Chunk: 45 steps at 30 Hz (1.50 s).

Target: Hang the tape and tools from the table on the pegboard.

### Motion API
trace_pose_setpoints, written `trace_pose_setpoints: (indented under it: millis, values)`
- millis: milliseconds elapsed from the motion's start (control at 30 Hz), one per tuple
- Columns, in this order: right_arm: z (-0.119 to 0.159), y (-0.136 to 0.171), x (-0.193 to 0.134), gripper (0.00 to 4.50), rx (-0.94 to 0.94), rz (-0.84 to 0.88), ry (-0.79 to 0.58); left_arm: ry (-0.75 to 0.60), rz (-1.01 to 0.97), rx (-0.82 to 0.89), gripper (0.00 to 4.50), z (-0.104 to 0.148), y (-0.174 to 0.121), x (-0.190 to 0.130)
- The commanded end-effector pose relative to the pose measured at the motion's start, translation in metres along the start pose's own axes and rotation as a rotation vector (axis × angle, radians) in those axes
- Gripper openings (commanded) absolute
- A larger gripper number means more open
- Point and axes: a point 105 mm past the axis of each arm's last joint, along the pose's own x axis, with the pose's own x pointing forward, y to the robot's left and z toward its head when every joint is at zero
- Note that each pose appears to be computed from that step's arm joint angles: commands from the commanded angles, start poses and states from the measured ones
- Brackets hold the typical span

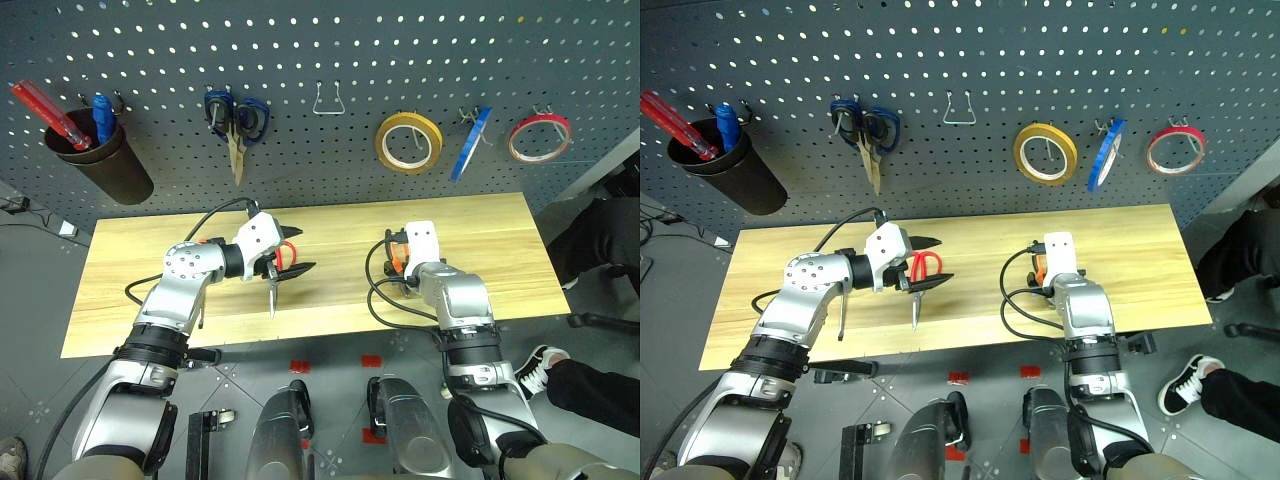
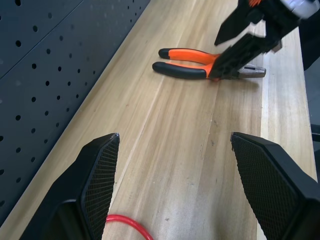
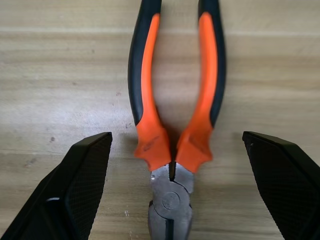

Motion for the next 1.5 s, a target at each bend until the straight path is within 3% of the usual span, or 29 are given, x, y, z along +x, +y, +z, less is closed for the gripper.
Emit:
trace_pose_setpoints:
  millis: [33, 200, 433, 567, 733, 900, 1067, 1267, 1500]
  values:
    - [0.010, 0.007, 0.005, 4.47, 0.020, 0.025, -0.030, -0.024, 0.023, 0.014, 3.75, 0.006, 0.004, -0.004]
    - [0.006, 0.009, 0.012, 4.30, -0.009, 0.021, 0.003, -0.029, 0.028, 0.005, 3.75, 0.005, 0.003, -0.004]
    - [0.015, 0.003, 0.008, 2.36, -0.020, -0.004, -0.059, -0.108, 0.062, -0.090, 3.75, 0.016, 0.005, -0.004]
    - [0.025, 0.015, -0.023, 2.36, -0.153, 0.035, -0.237, -0.124, 0.092, -0.135, 3.75, 0.017, 0.002, -0.013]
    - [0.033, 0.034, -0.075, 2.36, -0.171, 0.117, -0.406, -0.153, 0.178, -0.212, 3.75, 0.016, -0.002, -0.030]
    - [0.092, 0.050, -0.145, 2.36, -0.148, 0.154, -0.809, -0.237, 0.298, -0.307, 3.75, 0.026, -0.003, -0.043]
    - [0.162, 0.092, -0.204, 2.36, -0.165, 0.269, -1.180, -0.279, 0.416, -0.287, 3.75, 0.043, 0.008, -0.044]
    - [0.221, 0.127, -0.228, 2.36, -0.160, 0.347, -1.407, -0.317, 0.484, -0.248, 3.75, 0.069, 0.028, -0.035]
    - [0.251, 0.137, -0.212, 2.36, -0.192, 0.342, -1.485, -0.302, 0.508, -0.236, 3.75, 0.076, 0.041, -0.019]
